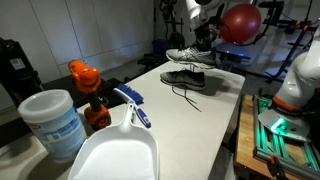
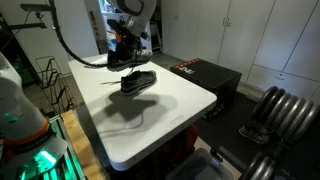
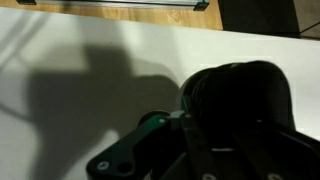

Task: Pick up the top sneaker and put it on the table, pick up the left sneaker and put it on top of the right sneaker

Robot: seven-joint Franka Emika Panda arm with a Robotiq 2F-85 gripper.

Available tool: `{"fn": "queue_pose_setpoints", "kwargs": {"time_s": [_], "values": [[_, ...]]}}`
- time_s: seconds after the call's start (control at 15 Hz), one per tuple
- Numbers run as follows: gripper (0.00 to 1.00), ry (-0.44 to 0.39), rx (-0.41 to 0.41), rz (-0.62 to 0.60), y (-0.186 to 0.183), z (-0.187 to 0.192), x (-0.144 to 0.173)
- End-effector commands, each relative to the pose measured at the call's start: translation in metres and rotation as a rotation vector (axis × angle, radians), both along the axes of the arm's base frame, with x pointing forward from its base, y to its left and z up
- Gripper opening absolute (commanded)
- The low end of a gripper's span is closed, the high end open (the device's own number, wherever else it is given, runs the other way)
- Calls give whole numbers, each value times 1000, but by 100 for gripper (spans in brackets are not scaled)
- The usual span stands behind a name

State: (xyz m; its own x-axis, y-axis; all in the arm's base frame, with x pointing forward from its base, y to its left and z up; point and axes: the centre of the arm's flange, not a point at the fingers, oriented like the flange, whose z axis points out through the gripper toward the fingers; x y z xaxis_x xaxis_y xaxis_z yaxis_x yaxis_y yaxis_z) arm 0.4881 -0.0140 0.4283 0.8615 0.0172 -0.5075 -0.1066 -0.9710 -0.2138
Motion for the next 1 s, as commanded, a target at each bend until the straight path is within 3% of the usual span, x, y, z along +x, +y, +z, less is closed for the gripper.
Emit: {"fn": "queue_pose_setpoints", "kwargs": {"time_s": [0.0, 0.33, 0.93], "values": [[4, 50, -20, 23, -2, -12, 24], [4, 55, -51, 58, -10, -35, 42], [4, 33, -72, 68, -5, -39, 73]]}}
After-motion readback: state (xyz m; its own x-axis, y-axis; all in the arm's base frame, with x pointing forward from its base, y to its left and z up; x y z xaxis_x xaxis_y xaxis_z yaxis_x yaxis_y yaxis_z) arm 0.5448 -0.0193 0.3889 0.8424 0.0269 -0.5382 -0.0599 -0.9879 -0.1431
